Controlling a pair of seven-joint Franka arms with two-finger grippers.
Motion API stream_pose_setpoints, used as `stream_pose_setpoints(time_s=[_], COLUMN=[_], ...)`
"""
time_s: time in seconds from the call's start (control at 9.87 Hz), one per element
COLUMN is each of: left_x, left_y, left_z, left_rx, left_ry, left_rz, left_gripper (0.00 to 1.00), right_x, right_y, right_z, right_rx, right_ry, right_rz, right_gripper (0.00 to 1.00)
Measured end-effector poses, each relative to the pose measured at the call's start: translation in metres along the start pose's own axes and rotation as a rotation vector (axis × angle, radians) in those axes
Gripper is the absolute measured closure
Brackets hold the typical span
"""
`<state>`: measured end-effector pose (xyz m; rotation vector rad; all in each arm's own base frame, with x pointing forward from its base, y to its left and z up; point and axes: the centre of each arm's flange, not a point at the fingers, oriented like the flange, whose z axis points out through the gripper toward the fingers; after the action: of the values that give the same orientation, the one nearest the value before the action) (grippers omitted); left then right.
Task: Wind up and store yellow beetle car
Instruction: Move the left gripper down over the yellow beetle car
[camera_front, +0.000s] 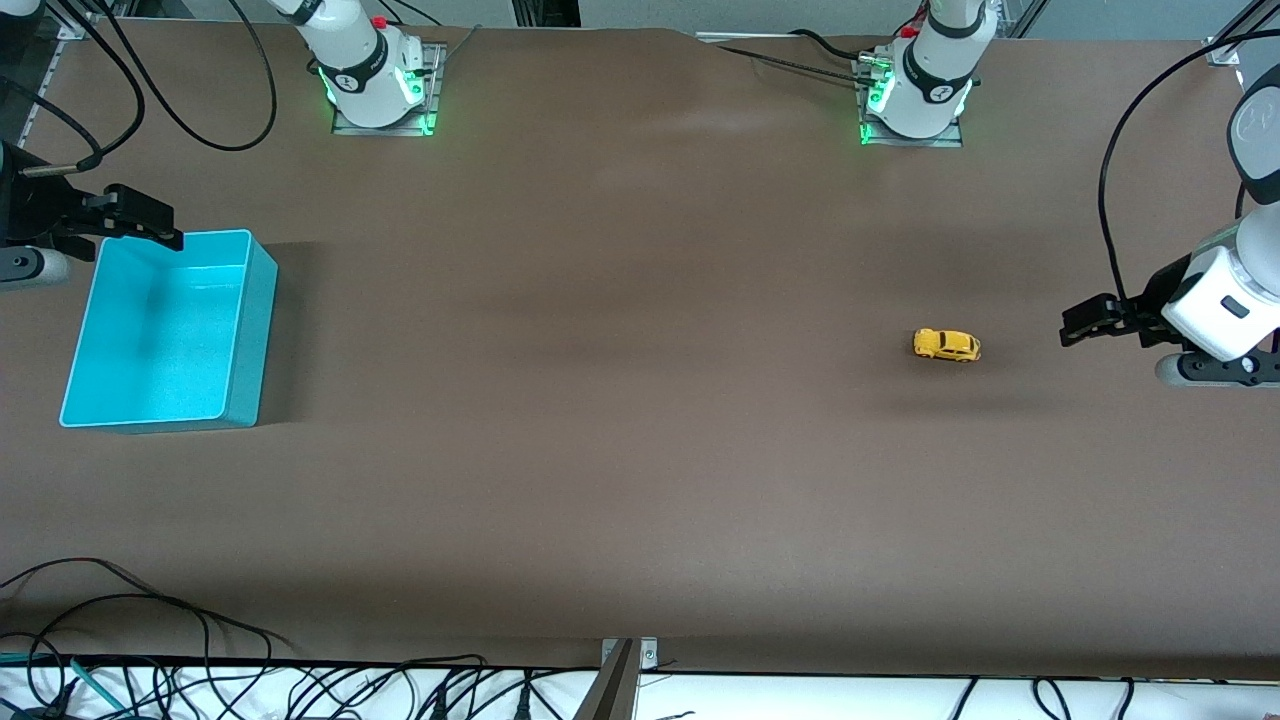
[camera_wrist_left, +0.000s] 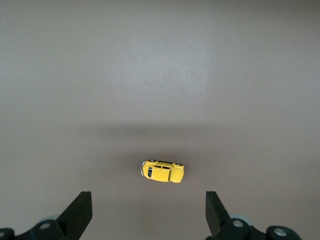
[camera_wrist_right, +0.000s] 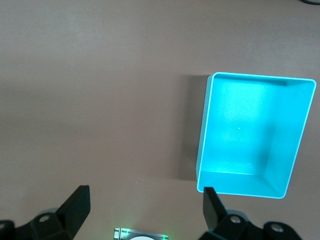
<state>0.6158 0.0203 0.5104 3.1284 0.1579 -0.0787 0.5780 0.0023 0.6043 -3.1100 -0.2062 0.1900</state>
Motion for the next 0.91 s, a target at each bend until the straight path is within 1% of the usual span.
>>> stream_pose_setpoints(time_s=[0.1,0.3,0.51,0.71,0.81,0.91], left_x=[0.001,0.002,0.000,-0.005,-0.005,-0.004], left_y=[0.000,0.000,-0.001,-0.002,-0.004,-0.005], left_z=[0.005,0.016,0.031,0.063,0.080,0.099], left_rx=[0.000,0.005,0.019,0.053,0.061,0.057], left_ry=[-0.009,-0.032,-0.061,-0.115,-0.116,-0.098], left_rz=[-0.083,-0.287,-0.544,-0.781,-0.897,-1.009], left_gripper=[0.00,0.00,0.00,0.00,0.00,0.00], right_x=[0.000,0.000,0.000,0.000,0.000,0.000], right_y=[0.000,0.000,0.000,0.000,0.000,0.000], right_z=[0.000,0.000,0.000,0.000,0.000,0.000], right_rx=[0.000,0.000,0.000,0.000,0.000,0.000], right_ry=[0.000,0.000,-0.001,-0.001,-0.001,-0.001], right_rz=[0.000,0.000,-0.001,-0.001,-0.001,-0.001], right_gripper=[0.00,0.00,0.00,0.00,0.00,0.00])
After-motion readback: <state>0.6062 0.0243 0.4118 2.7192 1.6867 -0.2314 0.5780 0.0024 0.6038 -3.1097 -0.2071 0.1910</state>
